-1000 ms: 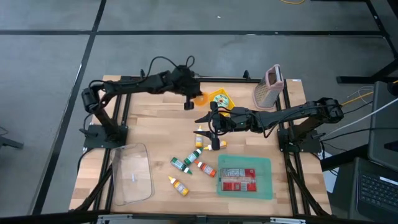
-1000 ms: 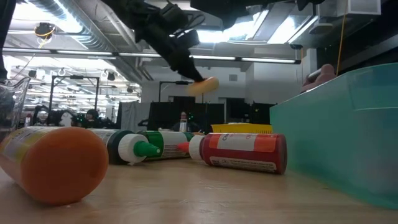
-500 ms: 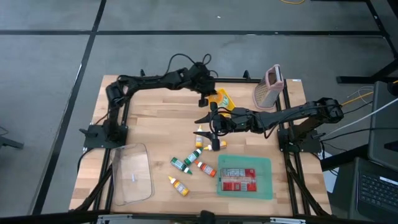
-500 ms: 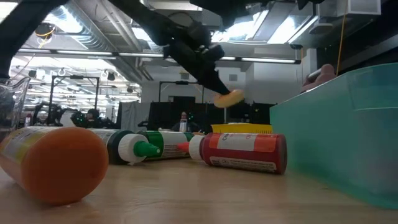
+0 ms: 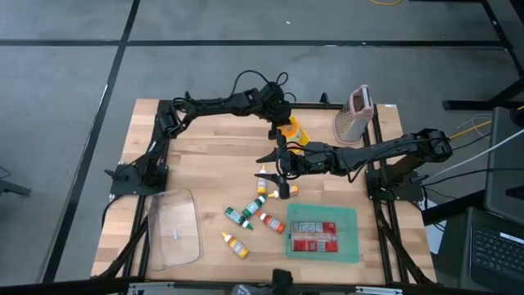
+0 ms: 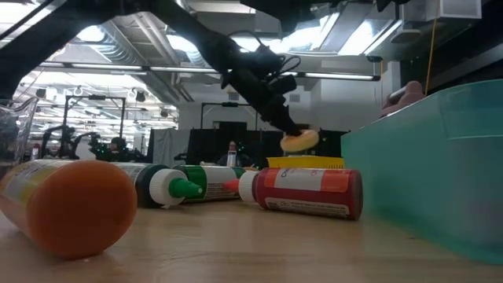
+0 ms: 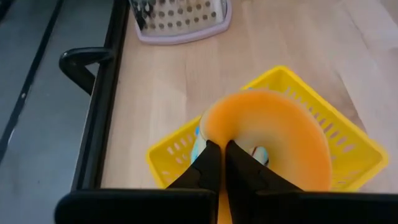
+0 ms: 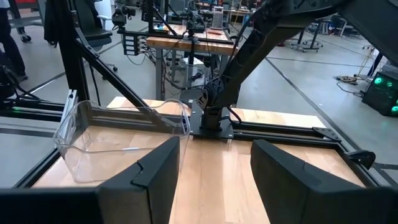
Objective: Pick & Place Food Item
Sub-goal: Stack the orange donut on top of the green donut in the yellow bin, then put the top right yellow food coloring bottle into the transparent bin
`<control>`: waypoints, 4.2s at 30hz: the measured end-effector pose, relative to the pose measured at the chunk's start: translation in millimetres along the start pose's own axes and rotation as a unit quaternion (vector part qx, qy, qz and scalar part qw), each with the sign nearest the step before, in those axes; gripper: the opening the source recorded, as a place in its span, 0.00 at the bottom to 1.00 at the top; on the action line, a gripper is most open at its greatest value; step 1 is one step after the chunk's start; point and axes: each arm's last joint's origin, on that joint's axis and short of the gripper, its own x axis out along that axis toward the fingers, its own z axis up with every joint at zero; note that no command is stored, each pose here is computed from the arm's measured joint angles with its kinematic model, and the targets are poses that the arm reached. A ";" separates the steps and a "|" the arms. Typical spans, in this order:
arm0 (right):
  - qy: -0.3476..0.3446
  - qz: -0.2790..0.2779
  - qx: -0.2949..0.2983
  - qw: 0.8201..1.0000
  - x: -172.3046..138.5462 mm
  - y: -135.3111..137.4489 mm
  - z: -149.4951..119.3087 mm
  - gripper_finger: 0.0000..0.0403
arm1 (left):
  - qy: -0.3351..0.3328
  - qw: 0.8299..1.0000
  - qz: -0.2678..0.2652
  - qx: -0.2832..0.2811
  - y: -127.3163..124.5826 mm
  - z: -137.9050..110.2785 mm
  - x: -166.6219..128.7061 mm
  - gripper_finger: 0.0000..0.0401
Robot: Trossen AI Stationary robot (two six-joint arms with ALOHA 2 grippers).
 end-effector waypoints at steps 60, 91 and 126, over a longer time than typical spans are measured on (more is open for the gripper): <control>-0.004 0.000 0.008 1.000 0.0 0.0 0.8 0.49 | -0.061 0.998 0.027 0.008 7.3 2.4 14.9 0.44; 0.010 0.017 0.002 1.000 -0.2 2.7 -1.9 0.49 | -0.199 0.978 0.005 0.057 -98.1 85.2 -271.8 0.39; 0.112 -0.128 0.263 0.950 -1.2 -22.8 -30.5 0.49 | -0.274 0.927 0.191 -0.169 -223.2 -135.0 -167.2 0.40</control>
